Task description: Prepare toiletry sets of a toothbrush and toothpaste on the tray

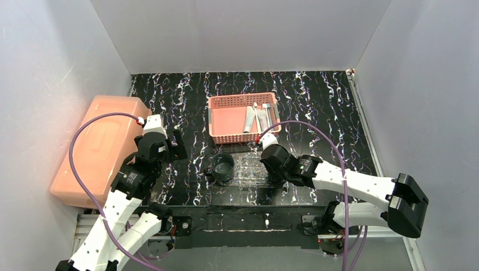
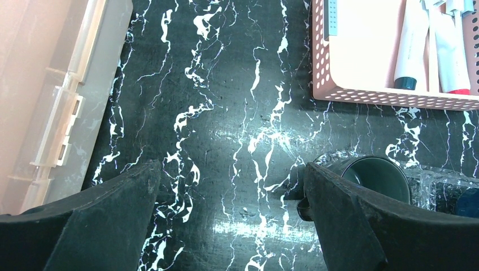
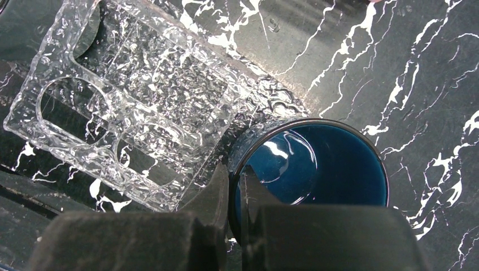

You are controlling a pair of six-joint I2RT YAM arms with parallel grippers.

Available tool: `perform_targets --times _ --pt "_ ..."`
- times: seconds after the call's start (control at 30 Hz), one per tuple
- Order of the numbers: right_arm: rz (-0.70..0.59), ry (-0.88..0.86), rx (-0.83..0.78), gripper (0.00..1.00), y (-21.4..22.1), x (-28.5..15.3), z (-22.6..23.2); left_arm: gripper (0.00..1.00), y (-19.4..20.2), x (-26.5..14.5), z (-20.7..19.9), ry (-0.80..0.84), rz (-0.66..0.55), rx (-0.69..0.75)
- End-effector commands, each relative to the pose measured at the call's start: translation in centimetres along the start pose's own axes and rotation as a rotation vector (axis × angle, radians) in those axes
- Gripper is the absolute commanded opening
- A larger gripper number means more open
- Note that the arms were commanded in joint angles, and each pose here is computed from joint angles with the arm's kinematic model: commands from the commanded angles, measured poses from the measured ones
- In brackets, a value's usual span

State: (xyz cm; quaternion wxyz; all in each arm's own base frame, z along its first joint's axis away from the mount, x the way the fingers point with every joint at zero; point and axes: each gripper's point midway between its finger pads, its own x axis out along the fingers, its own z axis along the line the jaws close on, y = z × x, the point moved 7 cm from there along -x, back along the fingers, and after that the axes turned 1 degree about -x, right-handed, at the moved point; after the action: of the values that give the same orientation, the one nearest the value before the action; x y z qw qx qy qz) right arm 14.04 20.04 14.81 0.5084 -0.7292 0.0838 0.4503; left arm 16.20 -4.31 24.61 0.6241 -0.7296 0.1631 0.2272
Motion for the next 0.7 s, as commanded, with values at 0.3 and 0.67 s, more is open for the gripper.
perform_targets --times 0.3,0.67 --pt "-0.124 0.021 0.060 0.01 -2.2 0.4 0.5 0.98 -0.1 -0.2 0.2 -0.002 -0.013 -0.010" --pt "-0.124 0.009 0.063 0.01 -2.1 0.7 1.0 0.98 -0.1 -0.2 0.2 0.001 -0.012 -0.010"
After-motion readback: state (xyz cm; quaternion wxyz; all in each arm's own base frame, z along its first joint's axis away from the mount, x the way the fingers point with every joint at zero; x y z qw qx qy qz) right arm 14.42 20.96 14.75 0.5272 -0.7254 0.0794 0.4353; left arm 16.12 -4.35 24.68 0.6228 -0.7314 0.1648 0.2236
